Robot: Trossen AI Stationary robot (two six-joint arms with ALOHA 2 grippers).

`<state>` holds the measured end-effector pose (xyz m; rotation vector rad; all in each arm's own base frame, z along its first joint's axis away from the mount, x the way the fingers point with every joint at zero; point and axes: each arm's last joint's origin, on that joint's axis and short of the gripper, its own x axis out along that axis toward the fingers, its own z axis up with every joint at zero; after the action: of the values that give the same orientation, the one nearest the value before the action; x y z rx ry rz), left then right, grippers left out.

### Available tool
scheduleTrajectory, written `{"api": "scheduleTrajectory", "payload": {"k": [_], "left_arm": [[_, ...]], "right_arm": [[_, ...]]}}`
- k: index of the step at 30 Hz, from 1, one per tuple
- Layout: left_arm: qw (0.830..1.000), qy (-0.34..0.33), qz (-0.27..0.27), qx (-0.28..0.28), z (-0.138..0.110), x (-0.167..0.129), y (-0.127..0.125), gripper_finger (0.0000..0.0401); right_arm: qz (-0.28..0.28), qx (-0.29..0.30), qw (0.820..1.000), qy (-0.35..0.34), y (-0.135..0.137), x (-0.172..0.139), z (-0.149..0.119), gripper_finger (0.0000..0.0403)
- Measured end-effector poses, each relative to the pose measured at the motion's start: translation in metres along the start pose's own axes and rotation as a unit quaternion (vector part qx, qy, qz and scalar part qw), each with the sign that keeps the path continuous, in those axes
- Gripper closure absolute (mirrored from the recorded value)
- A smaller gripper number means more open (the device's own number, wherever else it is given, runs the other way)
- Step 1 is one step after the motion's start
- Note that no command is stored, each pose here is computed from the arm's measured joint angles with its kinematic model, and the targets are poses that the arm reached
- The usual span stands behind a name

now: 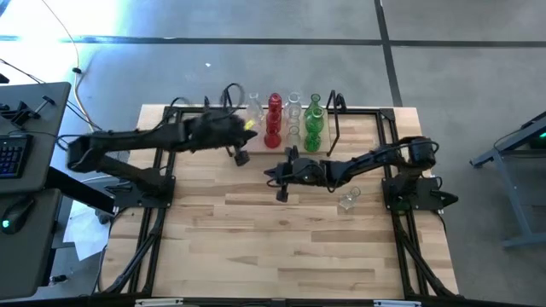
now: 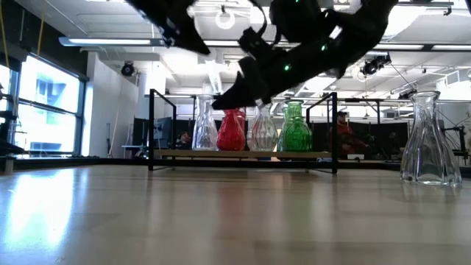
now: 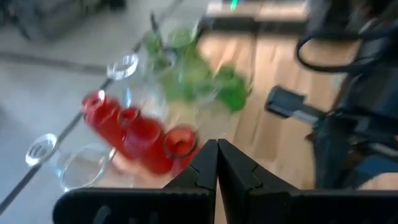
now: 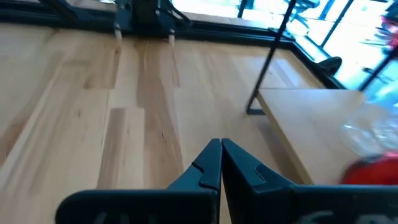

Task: Sort vases onto shelf
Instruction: Put the transparent vase aligned with the other transparent vases on the shelf

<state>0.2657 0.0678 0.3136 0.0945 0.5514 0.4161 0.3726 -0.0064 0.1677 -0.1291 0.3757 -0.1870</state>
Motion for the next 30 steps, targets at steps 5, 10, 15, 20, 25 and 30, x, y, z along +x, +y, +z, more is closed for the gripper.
{"api": "scheduleTrajectory", "payload": {"k": [5,10,15,20,25,30], "left_arm": [[0.993,-0.116,-0.029,-0.004,-0.02,-0.031,-0.017,0.0401],[0.98,-0.192,-0.059,-0.014,-0.044,-0.057,-0.027,0.0401],[0.967,-0.236,-0.091,-0.025,-0.061,-0.075,-0.034,0.0401],[0.959,-0.258,-0.114,-0.025,-0.073,-0.083,-0.04,0.0401],[0.961,-0.251,-0.118,-0.021,-0.081,-0.082,-0.044,0.0401],[0.96,-0.255,-0.118,-0.022,-0.084,-0.081,-0.045,0.0401]], "right_arm": [[-0.029,-0.02,0.999,0.026,0.012,-0.029,0.02,0.0403],[-0.044,-0.016,0.997,0.06,0.04,-0.075,0.037,0.0403],[-0.033,0.037,0.993,0.107,0.074,-0.127,0.038,0.0403],[-0.047,0.1,0.983,0.144,0.106,-0.171,0.022,0.0403],[-0.056,0.164,0.968,0.183,0.129,-0.206,0.001,0.0403],[-0.155,0.249,0.929,0.225,0.124,-0.229,-0.022,0.0402]]}}
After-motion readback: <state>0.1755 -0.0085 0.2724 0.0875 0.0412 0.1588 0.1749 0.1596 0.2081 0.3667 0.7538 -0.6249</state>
